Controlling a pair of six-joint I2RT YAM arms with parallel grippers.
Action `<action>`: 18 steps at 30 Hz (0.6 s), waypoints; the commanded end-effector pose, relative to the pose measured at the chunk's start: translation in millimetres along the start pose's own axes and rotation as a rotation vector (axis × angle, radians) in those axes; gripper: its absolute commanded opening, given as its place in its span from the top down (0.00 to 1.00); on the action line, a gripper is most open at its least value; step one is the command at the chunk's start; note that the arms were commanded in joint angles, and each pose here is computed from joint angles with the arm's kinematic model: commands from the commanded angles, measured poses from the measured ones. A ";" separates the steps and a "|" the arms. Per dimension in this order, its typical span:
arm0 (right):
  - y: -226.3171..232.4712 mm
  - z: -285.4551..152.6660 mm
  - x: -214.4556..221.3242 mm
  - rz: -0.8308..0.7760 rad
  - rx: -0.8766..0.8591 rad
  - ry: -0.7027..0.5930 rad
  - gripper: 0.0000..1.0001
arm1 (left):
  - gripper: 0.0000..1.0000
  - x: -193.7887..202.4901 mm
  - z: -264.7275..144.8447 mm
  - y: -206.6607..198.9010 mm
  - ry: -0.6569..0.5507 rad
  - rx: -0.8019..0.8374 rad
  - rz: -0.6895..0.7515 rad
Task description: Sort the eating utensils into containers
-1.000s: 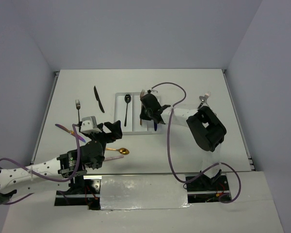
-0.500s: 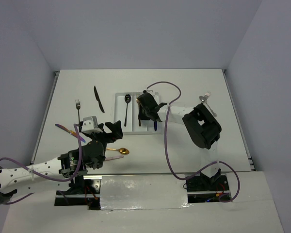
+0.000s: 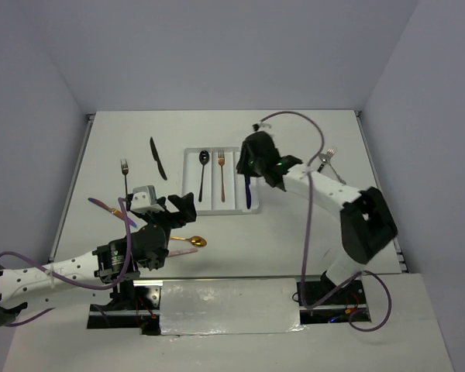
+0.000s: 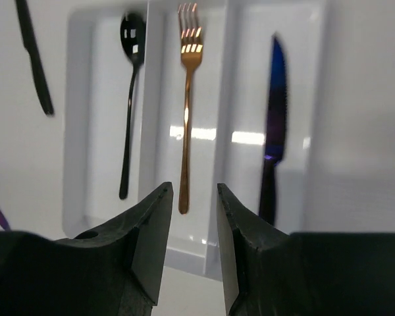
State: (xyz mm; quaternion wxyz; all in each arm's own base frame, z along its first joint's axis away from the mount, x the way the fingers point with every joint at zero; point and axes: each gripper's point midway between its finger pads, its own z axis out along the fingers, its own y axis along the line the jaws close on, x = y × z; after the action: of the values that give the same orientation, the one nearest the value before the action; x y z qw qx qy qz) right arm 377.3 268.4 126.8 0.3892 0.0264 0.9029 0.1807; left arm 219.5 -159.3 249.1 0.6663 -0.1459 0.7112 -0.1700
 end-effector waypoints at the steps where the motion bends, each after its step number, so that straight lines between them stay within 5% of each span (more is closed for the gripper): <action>1: -68.8 -37.8 -62.1 0.099 0.135 -0.137 0.59 | 0.04 -4.1 1.1 -3.1 -0.012 -0.003 -0.027; 7: -190.1 -37.6 -84.8 0.303 0.367 -0.115 0.57 | 0.04 -5.8 -0.2 -4.7 -0.010 0.014 -0.047; 18: -278.9 5.6 -80.6 0.438 0.550 0.008 0.52 | 0.04 -6.0 -0.3 -3.0 -0.012 0.009 -0.046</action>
State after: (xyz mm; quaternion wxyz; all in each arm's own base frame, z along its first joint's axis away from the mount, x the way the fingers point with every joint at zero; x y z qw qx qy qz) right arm 446.2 10.6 60.6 0.2973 0.2999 0.9065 0.0050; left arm 218.9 -160.8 249.4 0.6649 -0.1433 0.7119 -0.1748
